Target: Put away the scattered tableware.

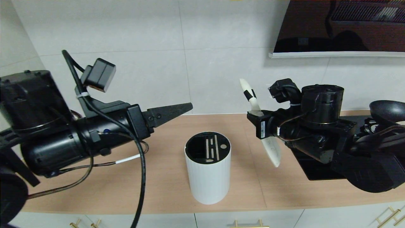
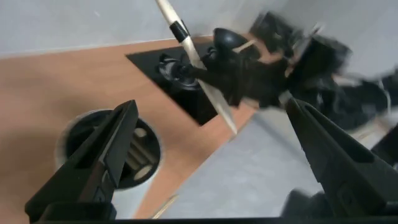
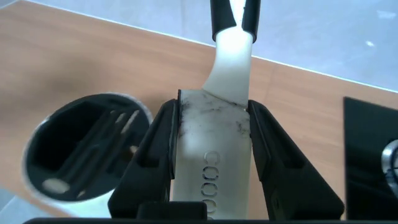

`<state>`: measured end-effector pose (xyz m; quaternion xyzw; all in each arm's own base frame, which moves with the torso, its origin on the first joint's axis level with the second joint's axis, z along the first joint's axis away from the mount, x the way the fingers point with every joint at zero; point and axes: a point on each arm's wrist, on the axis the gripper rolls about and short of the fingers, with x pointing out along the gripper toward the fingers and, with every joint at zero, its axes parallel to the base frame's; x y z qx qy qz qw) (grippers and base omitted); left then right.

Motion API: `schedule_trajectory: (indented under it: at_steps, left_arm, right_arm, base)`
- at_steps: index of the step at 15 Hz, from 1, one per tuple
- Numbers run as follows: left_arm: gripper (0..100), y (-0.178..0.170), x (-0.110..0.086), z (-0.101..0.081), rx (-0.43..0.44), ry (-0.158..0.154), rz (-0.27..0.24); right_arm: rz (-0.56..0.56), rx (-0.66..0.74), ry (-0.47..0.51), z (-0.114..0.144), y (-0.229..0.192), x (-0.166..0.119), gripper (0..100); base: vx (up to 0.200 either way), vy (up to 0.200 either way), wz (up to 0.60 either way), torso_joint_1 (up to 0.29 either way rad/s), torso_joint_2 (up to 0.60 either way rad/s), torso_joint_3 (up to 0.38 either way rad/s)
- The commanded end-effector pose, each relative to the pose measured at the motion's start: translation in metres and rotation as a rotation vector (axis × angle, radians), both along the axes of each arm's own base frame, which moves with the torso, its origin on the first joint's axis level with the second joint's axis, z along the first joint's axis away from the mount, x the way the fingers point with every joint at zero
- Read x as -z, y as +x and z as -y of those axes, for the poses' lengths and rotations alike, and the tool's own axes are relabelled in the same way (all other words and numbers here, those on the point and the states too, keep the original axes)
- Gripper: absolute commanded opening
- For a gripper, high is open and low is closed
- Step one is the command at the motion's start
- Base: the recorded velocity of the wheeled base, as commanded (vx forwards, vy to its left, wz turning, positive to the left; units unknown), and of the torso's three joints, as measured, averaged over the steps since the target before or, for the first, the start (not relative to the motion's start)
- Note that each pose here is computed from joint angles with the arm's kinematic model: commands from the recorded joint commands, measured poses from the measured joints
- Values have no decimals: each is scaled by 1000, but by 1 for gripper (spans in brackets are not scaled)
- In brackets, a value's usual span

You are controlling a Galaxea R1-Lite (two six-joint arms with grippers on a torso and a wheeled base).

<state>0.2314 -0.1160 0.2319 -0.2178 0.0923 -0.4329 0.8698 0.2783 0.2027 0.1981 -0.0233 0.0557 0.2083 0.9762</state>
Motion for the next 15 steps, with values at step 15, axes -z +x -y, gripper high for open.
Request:
schedule_trajectory:
  at_steps: [15]
  left_arm:
    - [100, 37, 48, 75, -67, -173, -173]
  right_arm:
    - [-62, -218, 54, -61, -73, 6, 0]
  base:
    - [0, 0, 0, 0, 0, 0]
